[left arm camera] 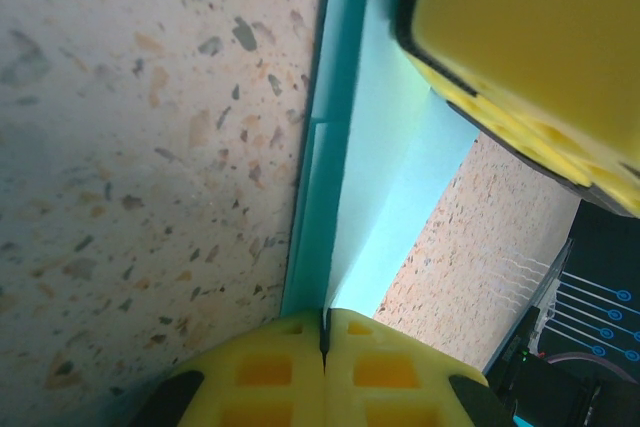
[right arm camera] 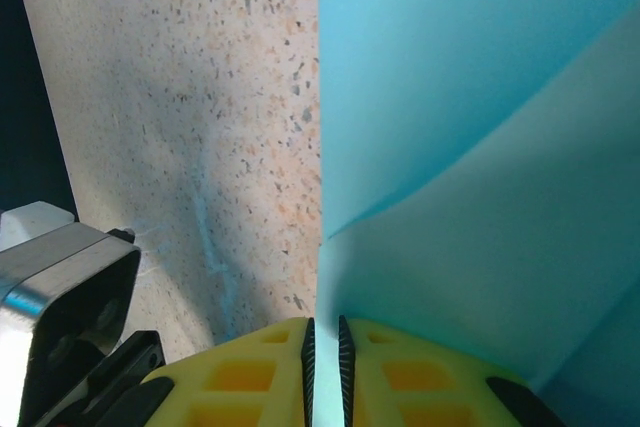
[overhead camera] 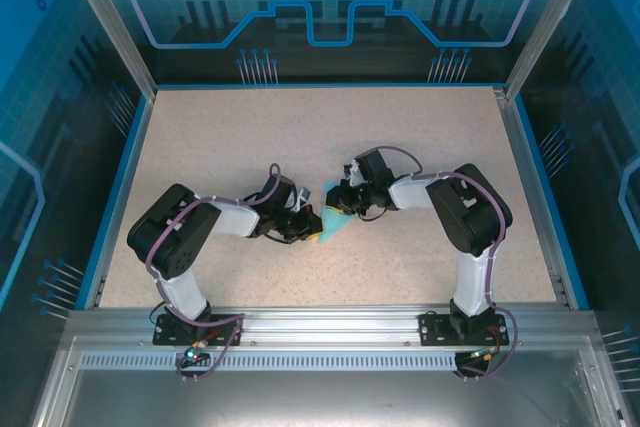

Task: Fold a paper plane with a square sheet of paper (pick it up from the middle)
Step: Fourth fold the wing at the center of the table.

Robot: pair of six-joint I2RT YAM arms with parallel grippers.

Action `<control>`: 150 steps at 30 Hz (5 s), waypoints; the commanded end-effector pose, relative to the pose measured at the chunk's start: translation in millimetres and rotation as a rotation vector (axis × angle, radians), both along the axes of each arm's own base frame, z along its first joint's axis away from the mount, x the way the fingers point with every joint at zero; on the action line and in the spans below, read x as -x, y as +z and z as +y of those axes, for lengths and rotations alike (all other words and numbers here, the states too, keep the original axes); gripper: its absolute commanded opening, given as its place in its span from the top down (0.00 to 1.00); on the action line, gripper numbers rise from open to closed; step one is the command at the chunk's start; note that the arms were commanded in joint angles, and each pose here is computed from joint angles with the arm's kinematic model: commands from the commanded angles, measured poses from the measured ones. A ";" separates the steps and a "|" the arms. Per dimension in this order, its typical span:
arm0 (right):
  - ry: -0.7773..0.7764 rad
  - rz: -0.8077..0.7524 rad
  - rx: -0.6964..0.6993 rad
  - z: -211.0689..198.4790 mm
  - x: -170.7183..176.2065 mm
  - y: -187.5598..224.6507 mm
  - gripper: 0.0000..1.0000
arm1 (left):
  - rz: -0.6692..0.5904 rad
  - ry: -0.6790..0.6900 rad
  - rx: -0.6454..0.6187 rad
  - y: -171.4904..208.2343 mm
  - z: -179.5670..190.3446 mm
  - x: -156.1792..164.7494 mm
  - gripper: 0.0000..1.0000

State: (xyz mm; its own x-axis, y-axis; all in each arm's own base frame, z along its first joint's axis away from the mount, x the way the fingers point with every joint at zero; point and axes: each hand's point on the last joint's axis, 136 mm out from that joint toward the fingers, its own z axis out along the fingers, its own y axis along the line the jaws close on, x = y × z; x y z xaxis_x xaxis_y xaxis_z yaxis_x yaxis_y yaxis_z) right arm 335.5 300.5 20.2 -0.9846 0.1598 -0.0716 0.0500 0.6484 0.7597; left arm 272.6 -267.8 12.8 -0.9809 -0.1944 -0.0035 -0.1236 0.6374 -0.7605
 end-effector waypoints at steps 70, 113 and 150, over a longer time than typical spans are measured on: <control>0.034 0.090 0.085 -14.4 17.2 -39.0 0.85 | 0.019 -0.108 -0.077 20.1 -0.2 19.5 0.89; 0.038 0.108 0.099 -14.9 22.2 -46.5 0.85 | 0.047 -0.139 -0.145 -3.8 2.3 32.6 1.00; 0.047 0.122 0.122 -17.1 27.2 -53.0 0.84 | -0.033 -0.107 -0.019 31.1 -25.6 -3.8 0.83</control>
